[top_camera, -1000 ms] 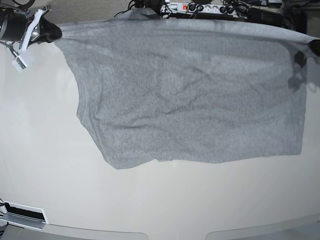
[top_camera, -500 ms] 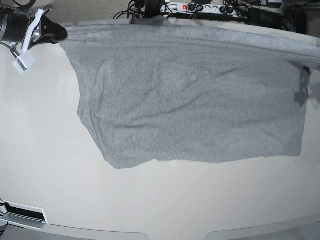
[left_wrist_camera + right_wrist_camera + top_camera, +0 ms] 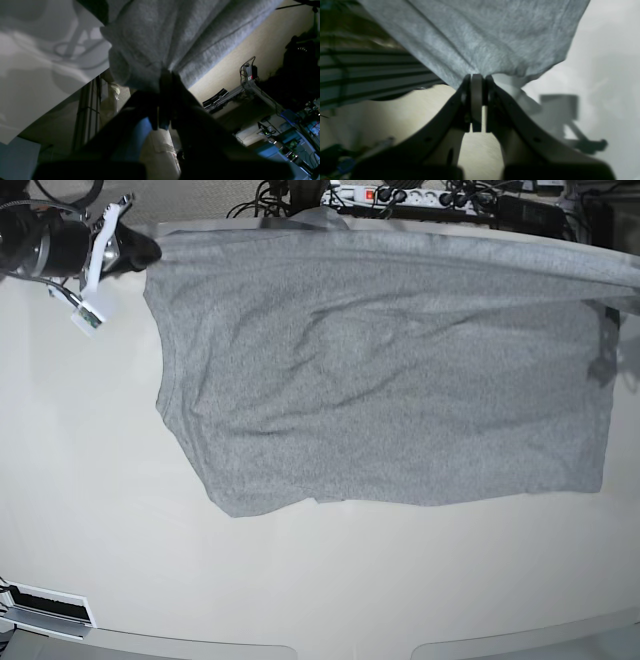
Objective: Layout the t-shirt on the table in an organized manner, then fold the t-shirt properly
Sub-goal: 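Lower the stretched shirt onto the table with both grippers, then release the shoulder and move the right gripper along the collar edge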
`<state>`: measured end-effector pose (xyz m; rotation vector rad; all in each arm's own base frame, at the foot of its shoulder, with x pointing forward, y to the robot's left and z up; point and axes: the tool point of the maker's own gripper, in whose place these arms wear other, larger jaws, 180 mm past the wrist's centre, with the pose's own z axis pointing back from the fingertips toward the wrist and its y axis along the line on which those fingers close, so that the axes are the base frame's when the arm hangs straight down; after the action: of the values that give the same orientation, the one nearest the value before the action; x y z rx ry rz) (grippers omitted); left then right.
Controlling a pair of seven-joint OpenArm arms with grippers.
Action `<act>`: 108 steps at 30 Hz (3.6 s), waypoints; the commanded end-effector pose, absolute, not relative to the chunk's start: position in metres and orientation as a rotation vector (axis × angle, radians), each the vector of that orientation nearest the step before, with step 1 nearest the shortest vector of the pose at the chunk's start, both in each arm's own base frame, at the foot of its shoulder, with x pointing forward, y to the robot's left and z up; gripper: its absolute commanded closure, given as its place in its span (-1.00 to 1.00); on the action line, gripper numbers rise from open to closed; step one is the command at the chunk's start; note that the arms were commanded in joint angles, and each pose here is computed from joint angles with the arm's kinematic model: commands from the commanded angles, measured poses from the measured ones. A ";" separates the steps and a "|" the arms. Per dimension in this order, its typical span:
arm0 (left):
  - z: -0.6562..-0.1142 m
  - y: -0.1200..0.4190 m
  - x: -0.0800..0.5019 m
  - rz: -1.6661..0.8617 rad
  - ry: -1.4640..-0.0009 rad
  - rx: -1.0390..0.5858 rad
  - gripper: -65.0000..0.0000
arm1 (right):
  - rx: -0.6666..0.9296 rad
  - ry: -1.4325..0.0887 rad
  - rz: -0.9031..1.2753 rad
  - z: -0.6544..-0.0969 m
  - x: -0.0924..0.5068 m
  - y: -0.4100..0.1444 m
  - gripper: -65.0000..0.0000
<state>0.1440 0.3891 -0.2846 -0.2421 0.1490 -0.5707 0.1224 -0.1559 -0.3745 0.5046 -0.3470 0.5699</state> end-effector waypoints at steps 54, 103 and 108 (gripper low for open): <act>-0.318 0.382 0.219 -0.637 -0.316 -0.078 0.90 | 0.426 -0.622 0.584 -0.348 0.191 -0.152 1.00; -0.288 0.400 0.265 -0.533 -0.458 0.054 0.01 | 0.779 -0.432 0.086 -0.442 0.130 -0.057 -0.06; -0.289 0.401 0.264 -0.535 -0.452 0.058 0.01 | 0.775 -0.429 0.108 -0.441 0.137 -0.057 0.54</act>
<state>0.2545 0.3953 -0.3056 0.0270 -0.4255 -0.5199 0.1307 -0.0562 -0.4470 0.7651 -0.3960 0.1076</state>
